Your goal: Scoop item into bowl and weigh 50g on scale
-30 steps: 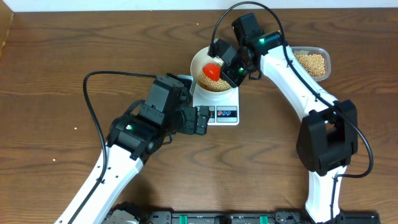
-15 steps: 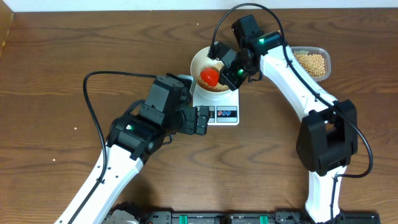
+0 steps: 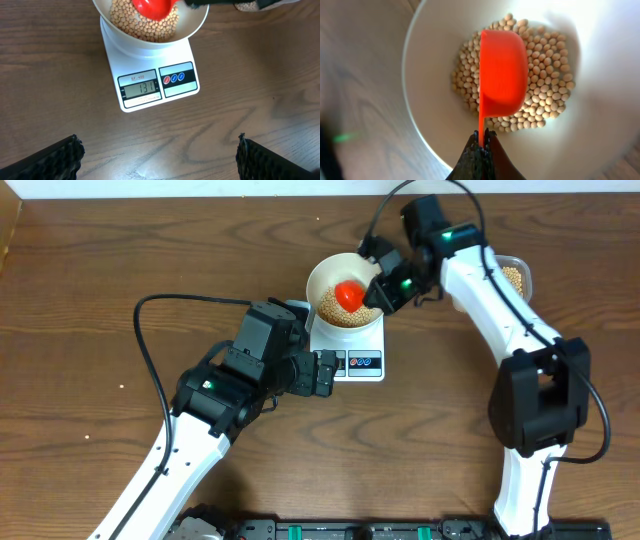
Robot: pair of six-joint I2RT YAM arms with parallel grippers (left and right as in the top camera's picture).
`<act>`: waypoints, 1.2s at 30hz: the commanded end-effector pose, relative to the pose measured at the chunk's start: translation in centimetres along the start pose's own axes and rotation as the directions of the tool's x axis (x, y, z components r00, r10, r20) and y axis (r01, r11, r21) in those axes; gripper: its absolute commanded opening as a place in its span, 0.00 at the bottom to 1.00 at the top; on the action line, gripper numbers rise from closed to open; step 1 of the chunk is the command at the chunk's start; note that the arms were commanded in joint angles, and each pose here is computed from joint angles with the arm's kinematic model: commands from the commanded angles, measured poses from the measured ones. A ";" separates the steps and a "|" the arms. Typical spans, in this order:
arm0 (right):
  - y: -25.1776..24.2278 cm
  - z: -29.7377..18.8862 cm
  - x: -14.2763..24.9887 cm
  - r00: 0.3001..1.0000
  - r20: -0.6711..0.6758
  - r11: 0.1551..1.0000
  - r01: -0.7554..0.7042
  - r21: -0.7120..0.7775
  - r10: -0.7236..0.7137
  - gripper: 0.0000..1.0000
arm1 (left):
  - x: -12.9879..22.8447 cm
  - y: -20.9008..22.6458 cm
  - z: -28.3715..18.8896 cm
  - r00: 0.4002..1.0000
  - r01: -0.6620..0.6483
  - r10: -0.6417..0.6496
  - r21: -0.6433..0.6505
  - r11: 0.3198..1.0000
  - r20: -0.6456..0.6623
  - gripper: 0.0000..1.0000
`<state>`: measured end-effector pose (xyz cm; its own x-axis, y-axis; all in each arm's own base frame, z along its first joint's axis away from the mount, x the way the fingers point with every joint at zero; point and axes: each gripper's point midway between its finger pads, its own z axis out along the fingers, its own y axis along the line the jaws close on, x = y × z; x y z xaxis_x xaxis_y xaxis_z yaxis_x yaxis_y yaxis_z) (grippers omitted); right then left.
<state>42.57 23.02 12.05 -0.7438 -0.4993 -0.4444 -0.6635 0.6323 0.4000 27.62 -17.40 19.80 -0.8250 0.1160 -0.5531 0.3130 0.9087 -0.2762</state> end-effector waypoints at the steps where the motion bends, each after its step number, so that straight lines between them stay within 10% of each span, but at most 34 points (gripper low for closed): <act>1: 1.4 -1.6 -1.9 0.995 0.089 0.989 -0.024 -0.148 0.038 0.01 | -0.5 -0.2 -0.3 1.000 -0.009 0.009 0.007 1.000 0.010 1.00; 17: 1.8 -4.7 -3.0 0.980 0.197 0.973 0.084 -0.215 -0.041 0.01 | -0.5 -0.2 -0.3 1.000 -0.008 0.008 0.006 1.000 0.010 0.99; 36: -2.4 -0.9 -2.3 0.977 -0.075 0.910 0.213 0.356 -0.199 0.01 | -0.5 -0.2 -0.3 1.000 -0.009 0.009 0.007 1.000 0.010 0.99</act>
<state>44.43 23.23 11.53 -0.6293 -0.6256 -0.4611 -0.7468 0.6511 0.1357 27.62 -17.40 19.80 -0.8250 0.1160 -0.5531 0.3130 0.9087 -0.2762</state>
